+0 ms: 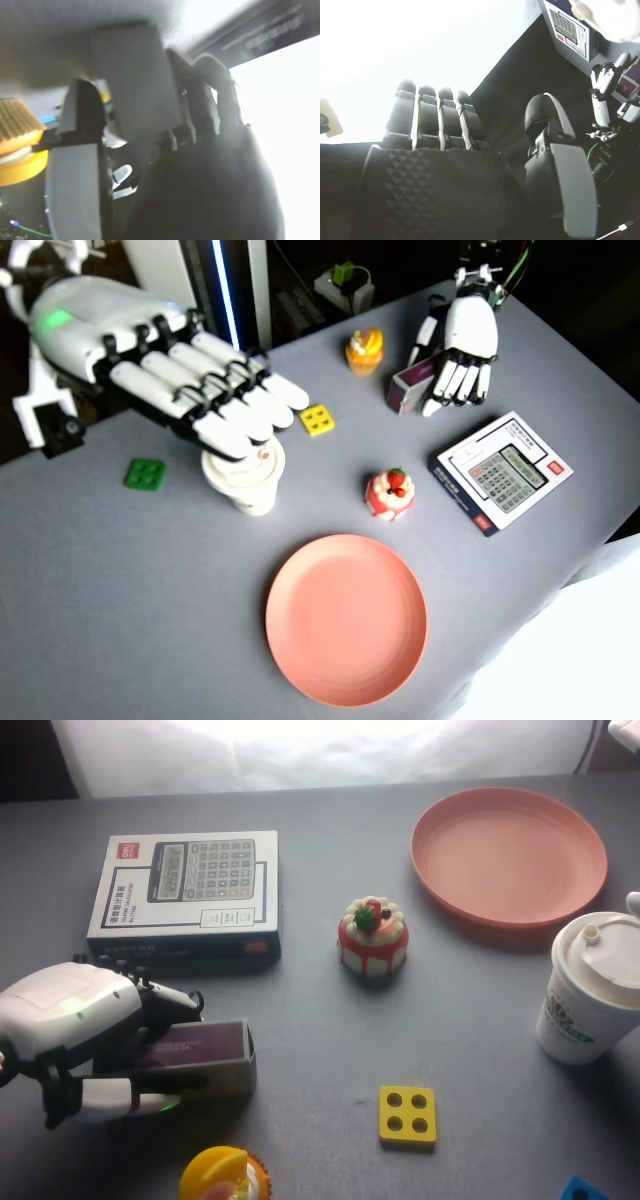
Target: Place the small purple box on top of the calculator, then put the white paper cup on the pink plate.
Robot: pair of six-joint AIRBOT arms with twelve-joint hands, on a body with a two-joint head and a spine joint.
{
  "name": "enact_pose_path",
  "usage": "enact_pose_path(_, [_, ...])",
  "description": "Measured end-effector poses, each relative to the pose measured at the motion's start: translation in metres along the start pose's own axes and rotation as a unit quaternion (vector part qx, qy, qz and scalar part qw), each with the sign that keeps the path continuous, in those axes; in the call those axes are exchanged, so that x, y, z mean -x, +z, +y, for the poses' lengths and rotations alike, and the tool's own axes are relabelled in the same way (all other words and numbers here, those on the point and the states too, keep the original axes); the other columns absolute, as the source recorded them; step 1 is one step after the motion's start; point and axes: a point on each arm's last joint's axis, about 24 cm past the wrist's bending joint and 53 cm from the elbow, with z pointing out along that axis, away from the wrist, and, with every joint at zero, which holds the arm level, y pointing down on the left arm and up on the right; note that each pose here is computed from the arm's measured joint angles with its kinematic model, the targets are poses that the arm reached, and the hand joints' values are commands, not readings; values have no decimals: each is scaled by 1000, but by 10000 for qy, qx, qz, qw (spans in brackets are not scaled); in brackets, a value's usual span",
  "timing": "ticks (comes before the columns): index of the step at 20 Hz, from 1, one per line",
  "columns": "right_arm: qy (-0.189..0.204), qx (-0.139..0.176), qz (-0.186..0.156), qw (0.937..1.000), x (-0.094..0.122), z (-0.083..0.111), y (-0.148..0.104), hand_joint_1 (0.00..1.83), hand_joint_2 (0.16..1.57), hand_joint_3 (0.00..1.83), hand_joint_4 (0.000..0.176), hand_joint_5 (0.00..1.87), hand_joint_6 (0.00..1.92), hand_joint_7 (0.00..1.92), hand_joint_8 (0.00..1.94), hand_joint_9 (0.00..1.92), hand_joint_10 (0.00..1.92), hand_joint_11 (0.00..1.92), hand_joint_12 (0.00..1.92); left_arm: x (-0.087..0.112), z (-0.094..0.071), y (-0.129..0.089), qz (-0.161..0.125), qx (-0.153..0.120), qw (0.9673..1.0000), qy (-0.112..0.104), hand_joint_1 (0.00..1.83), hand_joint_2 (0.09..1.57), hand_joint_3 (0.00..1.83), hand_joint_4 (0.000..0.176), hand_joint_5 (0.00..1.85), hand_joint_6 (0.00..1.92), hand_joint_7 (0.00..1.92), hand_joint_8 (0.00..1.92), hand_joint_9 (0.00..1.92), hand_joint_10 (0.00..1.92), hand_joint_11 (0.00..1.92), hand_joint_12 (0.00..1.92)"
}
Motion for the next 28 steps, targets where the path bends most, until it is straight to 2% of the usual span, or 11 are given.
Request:
enact_pose_path(7, [48,21,-31,10000,0,2,0,343,1314,7,0,0,0,0,0,0,0,0,0,68,-33,-19,-1084,-609,9922,52,1219,1223,0,0,783,1025,808,1573,993,1823,1086,1921])
enact_pose_path(14, [157,16,-61,9999,-1,1,1,346,1330,12,0,0,0,0,0,0,0,0,0,117,6,-8,-2145,-254,9755,-413,1117,1211,1,0,796,1247,952,1588,1073,1878,1198,1921])
enact_pose_path(16, [161,31,-62,9998,-1,1,1,354,1328,8,0,0,0,0,0,0,0,0,0,132,11,10,-2333,-244,9705,-564,1205,1228,1,0,749,1300,783,1413,987,1898,1129,1921])
enact_pose_path(18, [164,29,-60,9998,-1,1,2,327,1324,5,0,0,0,0,0,0,0,0,0,137,12,27,-2352,-237,9695,-645,1224,1224,0,0,767,1046,820,1531,923,1785,1053,1921])
enact_pose_path(20, [187,21,-61,9998,-2,0,3,326,1319,3,0,0,0,0,0,0,0,0,0,131,21,43,-2219,-74,9722,-741,1226,1206,0,0,789,1190,822,1374,984,1789,1094,1921])
enact_pose_path(21, [213,15,-57,9998,-3,0,3,329,1320,3,0,0,0,0,0,0,0,0,0,126,29,50,-2145,45,9733,-815,1159,1188,0,0,834,1178,944,1606,1086,1887,1217,1921])
enact_pose_path(23, [219,58,-52,9997,-3,2,3,353,1320,3,0,0,0,0,0,0,0,0,0,124,43,57,-2099,258,9723,-995,1214,1234,4,0,726,1128,801,1541,906,1818,1036,1921])
enact_pose_path(24, [218,63,-51,9997,-3,2,3,308,1316,1,0,0,0,0,0,0,0,0,0,126,46,58,-2099,299,9723,-988,1206,1254,1,0,611,1286,824,1470,765,1577,814,1921])
enact_pose_path(25, [221,53,-53,9997,-3,1,3,323,1316,1,0,0,0,0,0,0,0,0,0,130,49,57,-2149,358,9710,-984,1170,1120,0,0,415,539,463,766,366,1129,215,1757])
enact_pose_path(26, [224,50,-53,9997,-3,1,3,323,1316,1,0,0,0,0,0,0,0,0,0,131,51,57,-2148,385,9710,-974,1170,1120,0,0,415,539,463,766,366,1129,215,1757])
enact_pose_path(28, [229,53,-53,9997,-3,1,3,354,1310,0,0,0,0,0,0,0,0,0,0,126,54,59,-2071,465,9725,-959,1059,1101,0,0,300,171,294,190,89,614,8,1348])
